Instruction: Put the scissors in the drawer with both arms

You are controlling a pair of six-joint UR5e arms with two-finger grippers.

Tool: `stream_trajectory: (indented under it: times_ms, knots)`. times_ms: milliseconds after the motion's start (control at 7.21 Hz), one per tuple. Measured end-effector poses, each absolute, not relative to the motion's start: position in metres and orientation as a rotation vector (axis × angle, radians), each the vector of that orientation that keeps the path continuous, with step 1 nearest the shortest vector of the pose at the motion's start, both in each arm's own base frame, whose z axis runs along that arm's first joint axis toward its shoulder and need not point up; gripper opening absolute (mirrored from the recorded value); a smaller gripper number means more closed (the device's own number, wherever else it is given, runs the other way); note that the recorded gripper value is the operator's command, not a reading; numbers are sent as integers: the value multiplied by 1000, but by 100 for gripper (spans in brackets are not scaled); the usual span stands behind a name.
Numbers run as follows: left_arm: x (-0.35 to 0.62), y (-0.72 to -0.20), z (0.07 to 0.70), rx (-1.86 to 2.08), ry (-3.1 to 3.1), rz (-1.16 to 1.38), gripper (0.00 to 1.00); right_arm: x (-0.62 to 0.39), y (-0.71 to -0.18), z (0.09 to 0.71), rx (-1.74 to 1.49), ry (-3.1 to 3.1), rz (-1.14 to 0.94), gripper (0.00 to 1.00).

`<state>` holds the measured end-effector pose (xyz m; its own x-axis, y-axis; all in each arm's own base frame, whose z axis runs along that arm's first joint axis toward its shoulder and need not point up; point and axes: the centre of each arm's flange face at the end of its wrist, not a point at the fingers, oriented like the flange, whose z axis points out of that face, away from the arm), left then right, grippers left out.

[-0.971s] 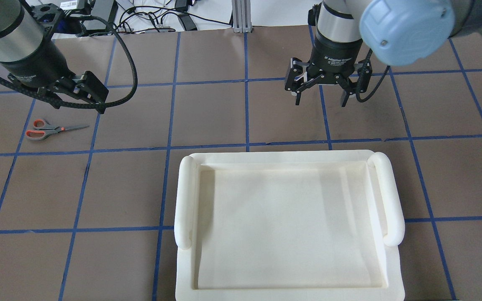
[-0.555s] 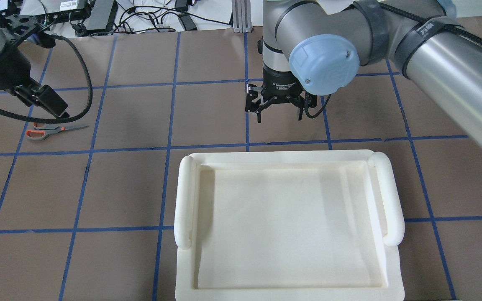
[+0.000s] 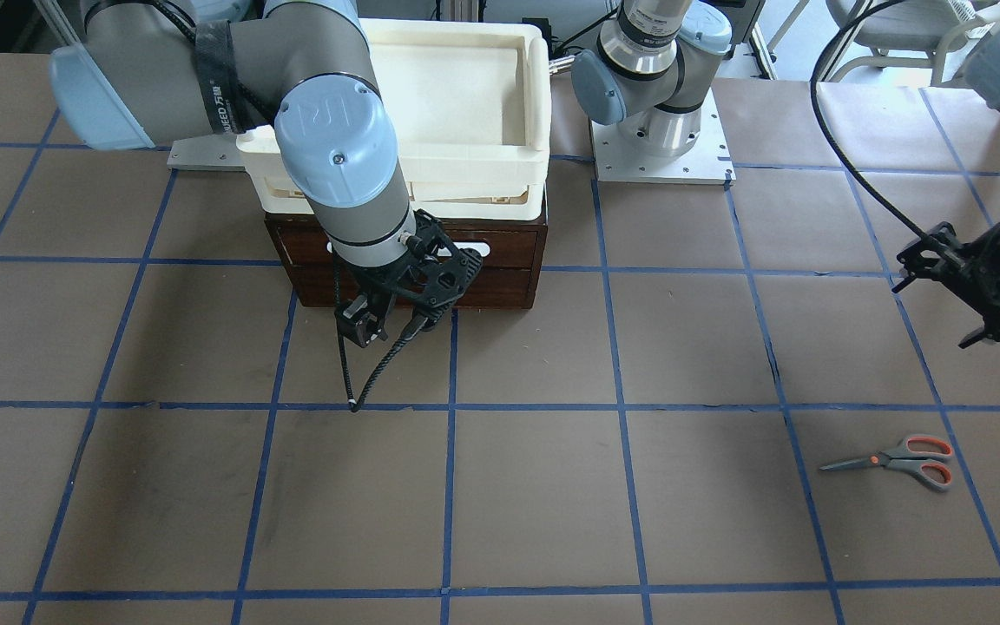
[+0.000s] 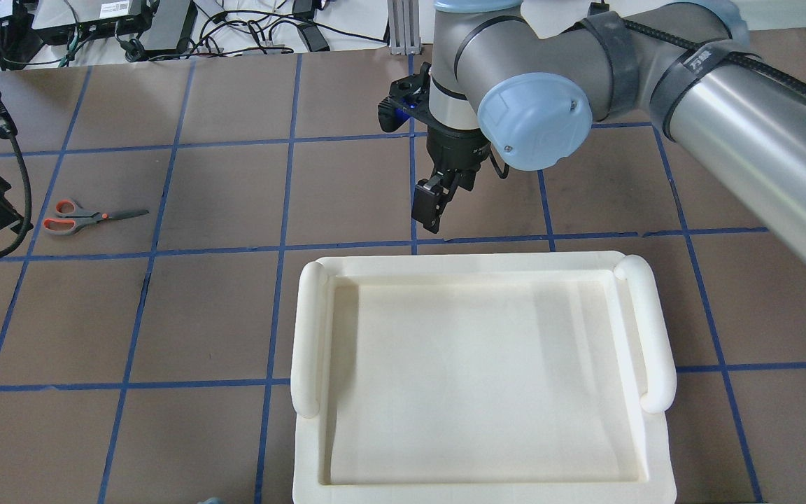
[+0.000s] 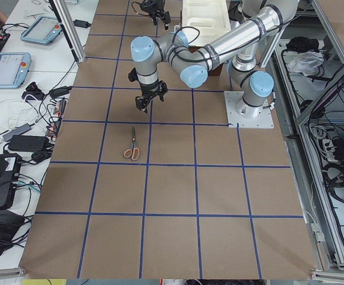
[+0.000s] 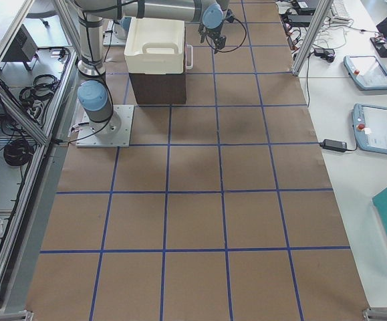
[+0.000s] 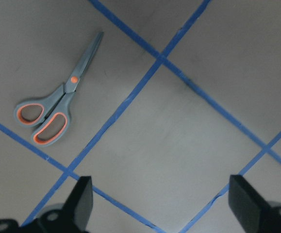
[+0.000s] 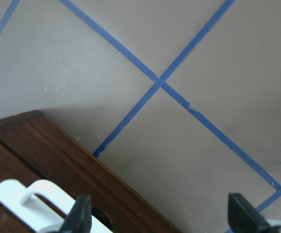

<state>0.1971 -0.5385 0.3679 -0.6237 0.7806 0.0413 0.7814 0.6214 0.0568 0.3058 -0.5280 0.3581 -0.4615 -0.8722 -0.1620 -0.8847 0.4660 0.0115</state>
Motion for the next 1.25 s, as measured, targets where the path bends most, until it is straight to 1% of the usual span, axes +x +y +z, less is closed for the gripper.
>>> stream_trajectory:
  times_ms: [139, 416, 555, 832, 971, 1109, 1248]
  knots:
    - [221, -545, 343, -1436, -2769, -109, 100, 305, -526, 350, -1774, 2405, 137, 100]
    - [253, -569, 293, -1819, -2590, -84, 100, 303, -524, 335, -1970, 2228, 132, 100]
    - [264, -579, 266, -1980, -2480, -82, 100, 303, -525, 331, -2026, 2185, 115, 100]
    - [282, -592, 228, -2127, -2378, -76, 100, 300, -521, 322, -2121, 2067, 167, 100]
    - [289, -592, 215, -2152, -2350, -71, 98, 299, -518, 318, -2123, 2036, 210, 100]
    - [294, -593, 207, -2182, -2313, -68, 89, 298, -514, 315, -2111, 2020, 245, 100]
    - [294, -596, 204, -2236, -2258, -63, 89, 298, -512, 313, -2098, 2009, 270, 100]
